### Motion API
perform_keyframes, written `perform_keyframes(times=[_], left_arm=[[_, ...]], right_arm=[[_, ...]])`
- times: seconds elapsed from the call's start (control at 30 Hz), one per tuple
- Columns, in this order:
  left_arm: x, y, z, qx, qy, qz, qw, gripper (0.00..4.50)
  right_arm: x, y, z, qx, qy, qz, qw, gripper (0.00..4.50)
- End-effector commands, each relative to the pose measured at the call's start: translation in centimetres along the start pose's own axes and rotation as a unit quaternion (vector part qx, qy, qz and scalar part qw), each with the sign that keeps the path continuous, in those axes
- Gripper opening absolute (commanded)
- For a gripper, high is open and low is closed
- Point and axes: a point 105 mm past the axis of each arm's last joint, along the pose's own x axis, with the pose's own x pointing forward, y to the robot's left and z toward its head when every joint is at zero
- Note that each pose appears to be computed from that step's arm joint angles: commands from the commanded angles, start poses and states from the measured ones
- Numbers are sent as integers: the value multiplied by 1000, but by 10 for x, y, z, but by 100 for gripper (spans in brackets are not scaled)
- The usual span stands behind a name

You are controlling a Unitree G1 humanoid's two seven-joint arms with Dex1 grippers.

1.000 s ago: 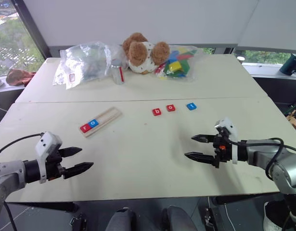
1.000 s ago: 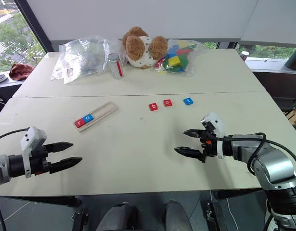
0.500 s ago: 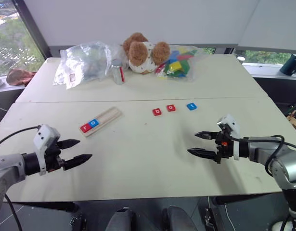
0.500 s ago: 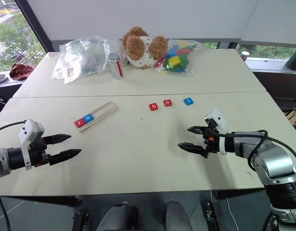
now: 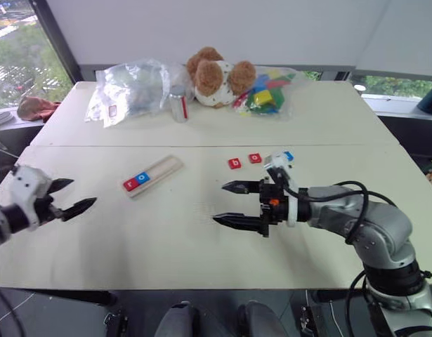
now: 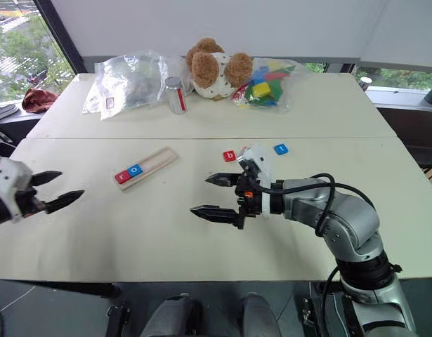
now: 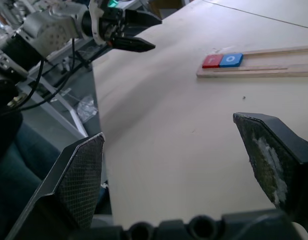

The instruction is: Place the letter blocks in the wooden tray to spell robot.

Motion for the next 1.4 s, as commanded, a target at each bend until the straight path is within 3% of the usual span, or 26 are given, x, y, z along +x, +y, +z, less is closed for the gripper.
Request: perform_keyframes(times=[0.03, 0.23, 0.4, 0.63, 0.8, 1.0, 1.4], left_arm=[[20, -6, 0, 13, -10, -35, 999, 446], [47, -19, -18, 13, 1, -77, 997, 446], [73, -23, -18, 22, -9, -76, 997, 446], [85, -13, -2, 24, -43, -53, 997, 446], [78, -9, 8, 24, -36, -89, 995, 446], [101, -15, 24, 49, -28, -119, 991, 446], [129, -18, 23, 58, 5, -84, 995, 446]], right_arm=[[-3, -8, 0, -18, 3, -21, 1000, 448], [-12, -19, -4, -23, 13, -46, 999, 448], [-14, -21, -3, -26, 11, -54, 998, 448], [-20, -19, -5, -26, 17, -65, 997, 448], [-25, -19, -8, -25, 21, -72, 997, 448], [-27, -19, -9, -24, 22, -77, 996, 448], [-36, -11, -11, -16, 22, -103, 994, 448]])
